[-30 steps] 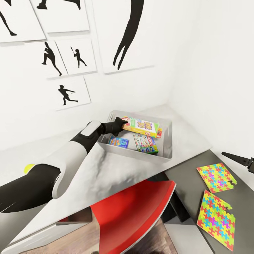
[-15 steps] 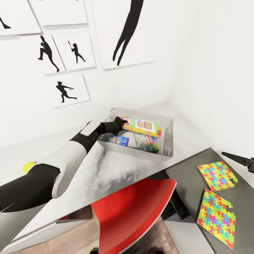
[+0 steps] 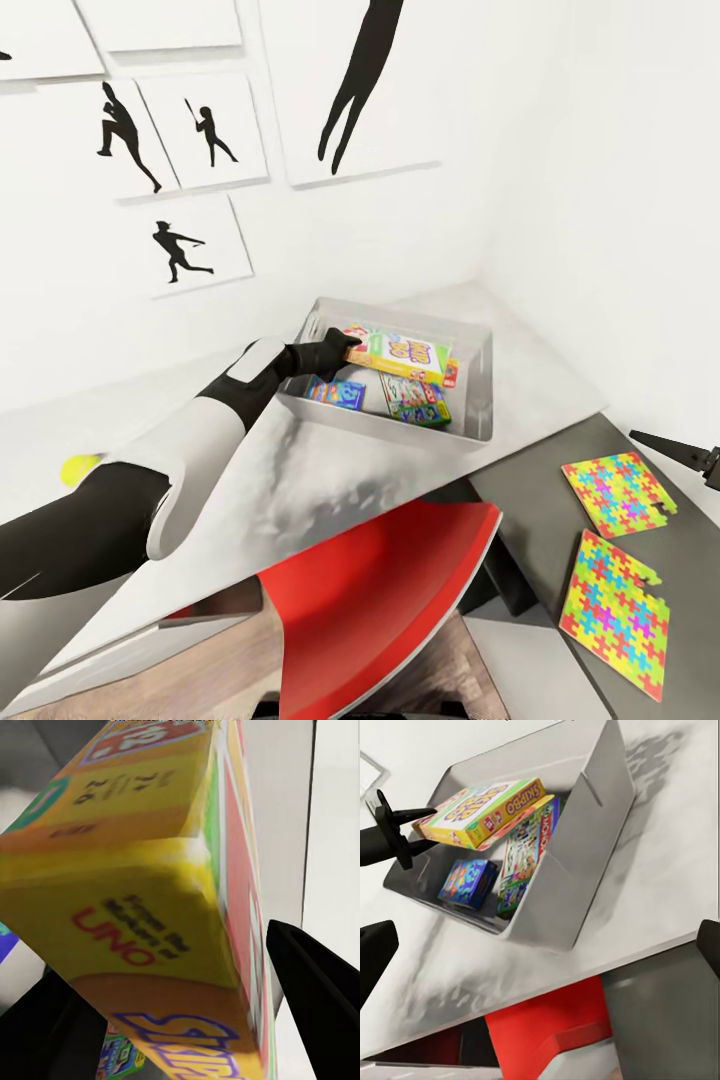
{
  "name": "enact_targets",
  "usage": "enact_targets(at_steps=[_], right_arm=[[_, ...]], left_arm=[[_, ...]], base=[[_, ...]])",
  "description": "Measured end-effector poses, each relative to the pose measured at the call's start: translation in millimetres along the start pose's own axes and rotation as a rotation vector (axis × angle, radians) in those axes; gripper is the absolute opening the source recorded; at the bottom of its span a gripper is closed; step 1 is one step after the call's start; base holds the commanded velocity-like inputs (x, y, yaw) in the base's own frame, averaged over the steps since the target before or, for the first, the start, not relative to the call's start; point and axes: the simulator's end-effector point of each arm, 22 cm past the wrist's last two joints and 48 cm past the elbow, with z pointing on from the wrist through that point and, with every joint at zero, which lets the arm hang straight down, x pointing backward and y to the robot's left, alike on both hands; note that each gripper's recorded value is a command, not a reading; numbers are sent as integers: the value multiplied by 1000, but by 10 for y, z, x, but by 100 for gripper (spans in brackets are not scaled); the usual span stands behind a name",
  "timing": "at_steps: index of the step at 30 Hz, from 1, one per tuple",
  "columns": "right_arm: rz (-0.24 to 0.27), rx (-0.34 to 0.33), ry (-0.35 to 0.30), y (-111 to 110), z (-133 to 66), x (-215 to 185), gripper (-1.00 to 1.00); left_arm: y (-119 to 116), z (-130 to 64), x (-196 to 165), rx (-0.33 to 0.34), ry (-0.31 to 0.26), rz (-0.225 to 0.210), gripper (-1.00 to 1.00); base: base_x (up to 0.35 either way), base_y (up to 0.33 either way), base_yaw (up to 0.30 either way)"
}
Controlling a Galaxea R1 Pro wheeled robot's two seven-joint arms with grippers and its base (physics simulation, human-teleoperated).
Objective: Put all the toys in the child's room - the three board games (two on the bed and one on the table), the two jigsaw puzzles on the table, and the tennis ball on the table - inside the toy box on the table in the child's room.
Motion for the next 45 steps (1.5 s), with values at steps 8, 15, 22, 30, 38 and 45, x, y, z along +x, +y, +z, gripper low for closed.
enact_targets(at_steps=[8,15,22,30,38,45], right_arm=[[5,15,-17,-54,-61,-31,100],[6,19,-21,-66,-76,-39,100],[10,22,-20,-89,-68,-25,100],[16,26,-12,-128,-43,9,100],[23,30,-3,-170,-12,50,100],[29,34,6,-208,16,88,100]], left_arm=[[-191,-20,-100,19,-9,17,-100],[-250,-31,-133,23,-11,25,-100],[-245,-14,-151,23,-11,25,-100],[-248,26,-163,24,-9,25,-100],[-195,81,-154,20,-3,20,-100],[-129,127,-152,14,1,14,-100]], base=[[0,0,0],[0,0,0],[0,0,0],[0,0,0],[0,0,0],[0,0,0]])
